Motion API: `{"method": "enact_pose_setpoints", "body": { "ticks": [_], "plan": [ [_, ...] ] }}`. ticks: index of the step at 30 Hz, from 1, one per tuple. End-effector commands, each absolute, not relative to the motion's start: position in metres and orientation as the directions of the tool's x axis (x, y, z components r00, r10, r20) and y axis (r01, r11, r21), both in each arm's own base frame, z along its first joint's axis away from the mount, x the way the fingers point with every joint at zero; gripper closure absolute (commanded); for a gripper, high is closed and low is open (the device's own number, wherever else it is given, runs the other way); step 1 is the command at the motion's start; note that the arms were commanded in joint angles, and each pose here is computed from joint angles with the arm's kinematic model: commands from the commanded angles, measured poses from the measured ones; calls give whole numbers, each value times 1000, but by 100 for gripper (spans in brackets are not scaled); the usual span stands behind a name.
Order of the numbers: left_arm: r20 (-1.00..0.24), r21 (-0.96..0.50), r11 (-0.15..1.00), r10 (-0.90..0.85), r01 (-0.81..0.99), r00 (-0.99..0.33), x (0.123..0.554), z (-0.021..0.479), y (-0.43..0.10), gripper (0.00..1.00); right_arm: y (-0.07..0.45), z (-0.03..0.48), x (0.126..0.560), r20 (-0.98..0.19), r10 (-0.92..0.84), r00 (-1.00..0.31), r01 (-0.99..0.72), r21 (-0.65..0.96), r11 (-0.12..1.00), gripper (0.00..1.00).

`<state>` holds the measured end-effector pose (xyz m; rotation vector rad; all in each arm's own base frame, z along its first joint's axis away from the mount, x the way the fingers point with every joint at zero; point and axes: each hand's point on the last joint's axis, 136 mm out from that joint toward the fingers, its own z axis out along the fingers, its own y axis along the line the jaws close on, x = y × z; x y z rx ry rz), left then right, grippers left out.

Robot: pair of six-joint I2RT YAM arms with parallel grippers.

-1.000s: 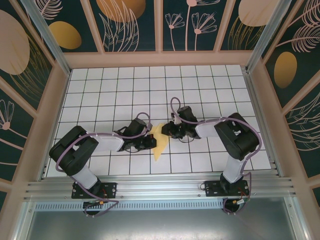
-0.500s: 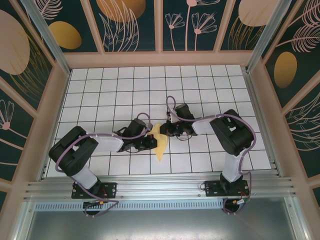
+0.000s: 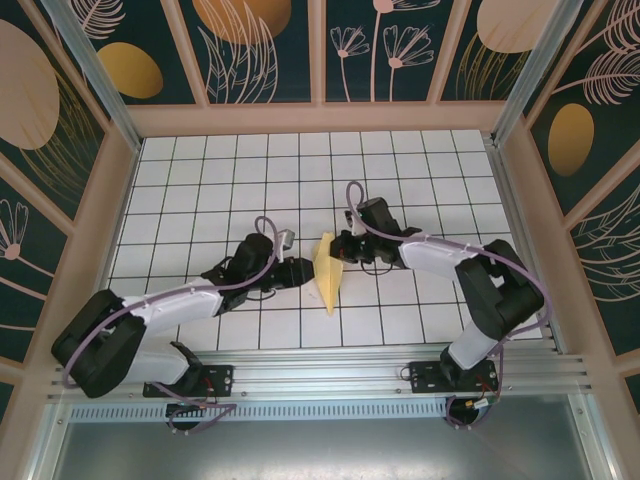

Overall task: Fold a paper plane with a square sheet of paper (pick it up from the middle)
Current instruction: Turn over the paper at the center of the table.

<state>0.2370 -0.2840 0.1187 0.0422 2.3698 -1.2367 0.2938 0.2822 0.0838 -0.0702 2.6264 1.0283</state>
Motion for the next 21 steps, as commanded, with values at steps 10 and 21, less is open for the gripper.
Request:
{"method": "enact_pose_setpoints", "body": {
  "ticks": [10,21],
  "plan": [
    [-569,-657,749,-415,89,-710,254,131,-205,60,135,121,290,-457,93,-884,171,-132,976,92],
    [-615,-626,777,-549,-73,-566,254,143,-151,58,219,71,298,-320,-223,-921,-15,-542,840,91]
  ]
}}
